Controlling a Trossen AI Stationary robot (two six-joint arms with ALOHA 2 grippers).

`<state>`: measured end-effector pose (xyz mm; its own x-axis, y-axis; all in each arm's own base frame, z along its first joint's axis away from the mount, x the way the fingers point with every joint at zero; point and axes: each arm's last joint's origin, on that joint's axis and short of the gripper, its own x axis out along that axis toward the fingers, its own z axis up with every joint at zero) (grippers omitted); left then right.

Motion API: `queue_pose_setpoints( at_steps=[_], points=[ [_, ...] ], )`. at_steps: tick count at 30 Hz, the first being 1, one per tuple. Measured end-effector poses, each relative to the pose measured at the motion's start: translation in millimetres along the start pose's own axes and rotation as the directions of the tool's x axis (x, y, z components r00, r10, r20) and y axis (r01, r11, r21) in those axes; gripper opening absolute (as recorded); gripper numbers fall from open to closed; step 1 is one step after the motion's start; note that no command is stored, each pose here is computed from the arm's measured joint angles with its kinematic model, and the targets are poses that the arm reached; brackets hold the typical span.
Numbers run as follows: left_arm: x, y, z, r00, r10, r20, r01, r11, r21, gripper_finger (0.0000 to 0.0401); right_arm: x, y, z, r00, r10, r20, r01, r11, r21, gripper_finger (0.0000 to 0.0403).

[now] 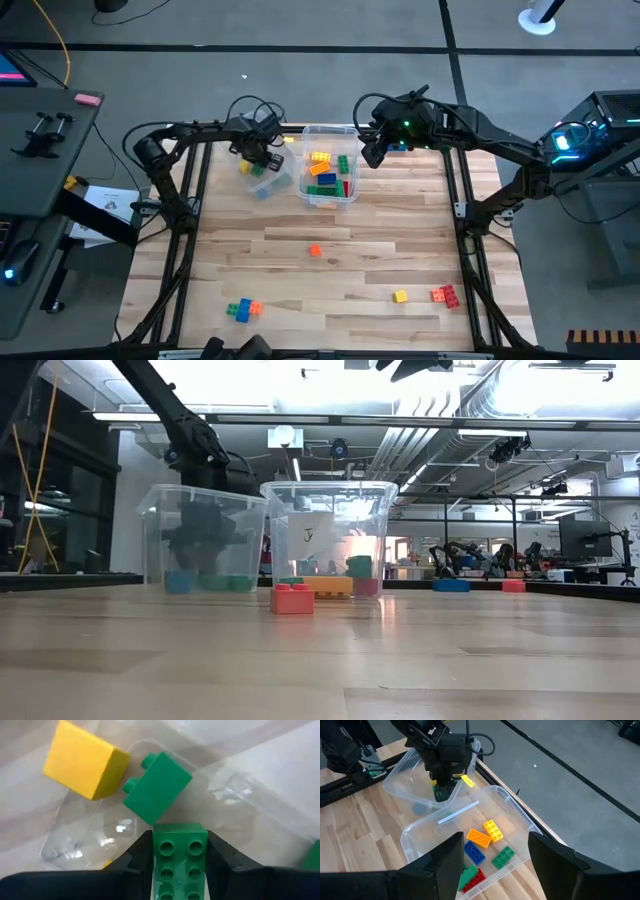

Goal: Sort blocks by size
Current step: Put the green big game piece into the right transparent bin

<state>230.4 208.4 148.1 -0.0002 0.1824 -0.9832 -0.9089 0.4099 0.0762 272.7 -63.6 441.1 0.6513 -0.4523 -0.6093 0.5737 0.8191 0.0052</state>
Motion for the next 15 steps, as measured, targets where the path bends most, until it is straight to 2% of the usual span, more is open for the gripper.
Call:
queue_pose_setpoints(
  at_steps=[4,9,12,14,15],
  points=[
    [-25.1,2.1,11.0,0.997,-0.036,0.075,0.035,0.999,0.013,0.0095,0.1,0.2,0.0,1.000,0.000,0.000,0.000,1.000,0.004,0.0218],
    [-80.5,15.3,24.3,0.971,-0.064,0.228,0.058,0.998,0.032,0.0095,0.1,0.2,0.0,1.000,0.000,0.000,0.000,1.000,0.000,0.0218],
    [-127.8,23.4,24.6,0.913,-0.121,0.390,0.113,0.993,0.044,0.0095,-0.3,0.1,0.7,1.000,-0.001,0.008,0.001,1.000,-0.002,0.0218],
    [-155.9,24.6,19.4,0.842,-0.199,0.501,0.186,0.980,0.078,0.0095,-1.5,-0.1,1.8,1.000,-0.002,0.022,0.002,1.000,-0.003,0.0218],
    [-170.1,23.6,15.0,0.792,-0.251,0.557,0.233,0.967,0.106,0.0095,-3.4,-0.7,2.4,0.999,0.000,0.032,0.000,1.000,-0.002,0.0218]
  ],
)
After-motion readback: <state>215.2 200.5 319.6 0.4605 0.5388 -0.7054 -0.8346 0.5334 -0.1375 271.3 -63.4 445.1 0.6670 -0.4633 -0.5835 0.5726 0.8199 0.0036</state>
